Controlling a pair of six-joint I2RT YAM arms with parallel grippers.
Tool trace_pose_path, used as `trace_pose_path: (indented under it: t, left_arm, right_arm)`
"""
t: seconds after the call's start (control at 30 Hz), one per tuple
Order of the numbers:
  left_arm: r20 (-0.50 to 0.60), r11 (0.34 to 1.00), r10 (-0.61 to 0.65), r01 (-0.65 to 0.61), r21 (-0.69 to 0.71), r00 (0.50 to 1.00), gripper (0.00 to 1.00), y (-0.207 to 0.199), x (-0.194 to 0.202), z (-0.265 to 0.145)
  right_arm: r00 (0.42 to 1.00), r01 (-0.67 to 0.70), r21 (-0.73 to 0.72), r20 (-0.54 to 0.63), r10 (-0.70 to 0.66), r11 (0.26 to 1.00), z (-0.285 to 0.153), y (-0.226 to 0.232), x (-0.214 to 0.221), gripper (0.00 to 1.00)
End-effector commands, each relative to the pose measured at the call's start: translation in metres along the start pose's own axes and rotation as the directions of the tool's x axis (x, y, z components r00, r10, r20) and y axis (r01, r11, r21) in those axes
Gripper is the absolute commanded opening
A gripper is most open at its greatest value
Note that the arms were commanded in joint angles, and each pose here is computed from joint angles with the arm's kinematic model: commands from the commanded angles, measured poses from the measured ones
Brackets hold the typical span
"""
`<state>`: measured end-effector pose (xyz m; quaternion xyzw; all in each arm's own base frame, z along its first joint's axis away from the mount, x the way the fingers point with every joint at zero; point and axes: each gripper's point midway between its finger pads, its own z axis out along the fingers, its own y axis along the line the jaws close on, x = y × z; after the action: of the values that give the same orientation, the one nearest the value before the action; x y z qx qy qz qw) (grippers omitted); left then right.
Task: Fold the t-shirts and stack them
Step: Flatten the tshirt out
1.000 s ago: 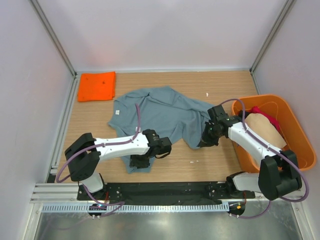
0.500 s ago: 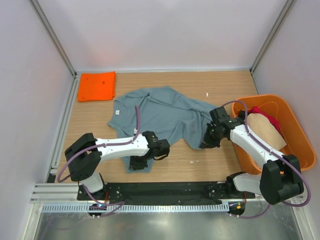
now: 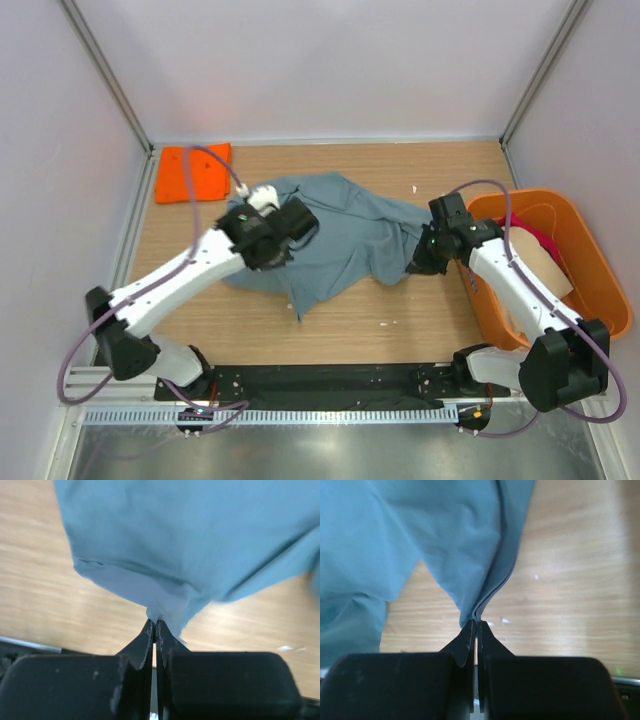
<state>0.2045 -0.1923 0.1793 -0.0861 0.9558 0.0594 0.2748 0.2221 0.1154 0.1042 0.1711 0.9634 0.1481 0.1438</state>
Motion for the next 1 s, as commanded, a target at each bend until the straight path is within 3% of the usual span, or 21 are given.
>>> trace_pose_path:
  t: [0.0,0.17,0.23,0.27,0.3,0.33,0.47,0.5,0.6,0.77,0.83,0.97]
  left_arm:
    - [0.118,0.991,-0.006,0.022,-0.134,0.993,0.0,0.092,-0.057,-0.042]
    - [0.305,0.994,-0.084,0.1,-0.038,0.949,0.0,0.123,-0.131,-0.072]
    - [0.39,0.982,-0.183,0.189,0.024,0.903,0.0,0.142,-0.166,-0.098]
    - [0.423,0.985,-0.165,0.172,0.02,0.891,0.0,0.15,-0.177,-0.107]
    - [0.462,0.981,-0.181,0.193,0.022,0.868,0.0,0.157,-0.188,-0.118]
    - [0.533,0.971,-0.229,0.226,0.074,0.815,0.0,0.164,-0.204,-0.149]
    - [0.637,0.945,-0.325,0.27,0.186,0.699,0.0,0.177,-0.226,-0.203]
    - [0.657,0.951,-0.307,0.236,0.197,0.689,0.0,0.176,-0.227,-0.214]
    - [0.724,0.956,-0.294,0.183,0.23,0.623,0.0,0.191,-0.228,-0.253]
    - [0.835,0.935,-0.349,0.097,0.342,0.424,0.0,0.236,-0.223,-0.33]
    - [0.856,0.903,-0.407,-0.003,0.43,0.319,0.0,0.257,-0.211,-0.371]
    - [0.83,0.813,-0.528,-0.177,0.555,0.177,0.0,0.287,-0.177,-0.428]
  right_arm:
    - [0.971,0.012,-0.047,0.238,-0.001,0.999,-0.046,0.023,-0.06,0.01]
    - [0.906,0.007,-0.103,0.422,0.038,0.995,-0.102,0.044,-0.12,0.01]
    - [0.877,0.038,-0.126,0.48,0.027,0.991,-0.122,0.051,-0.133,0.01]
    - [0.842,0.052,-0.121,0.54,0.021,0.991,-0.141,0.055,-0.146,0.01]
    - [0.826,0.067,-0.123,0.563,0.014,0.99,-0.151,0.057,-0.15,0.01]
    - [0.807,0.074,-0.129,0.591,0.017,0.989,-0.163,0.059,-0.154,0.01]
    - [0.678,0.147,-0.169,0.734,0.025,0.974,-0.239,0.074,-0.164,0.01]
    - [0.657,0.168,-0.173,0.753,0.021,0.97,-0.253,0.076,-0.164,0.01]
    - [0.6,0.264,-0.217,0.8,0.016,0.94,-0.298,0.088,-0.149,0.01]
    - [0.527,0.424,-0.282,0.85,0.019,0.86,-0.365,0.097,-0.1,0.01]
    - [0.513,0.484,-0.309,0.858,0.021,0.819,-0.385,0.1,-0.078,0.01]
    - [0.49,0.551,-0.381,0.868,0.082,0.742,-0.436,0.095,-0.024,0.01]
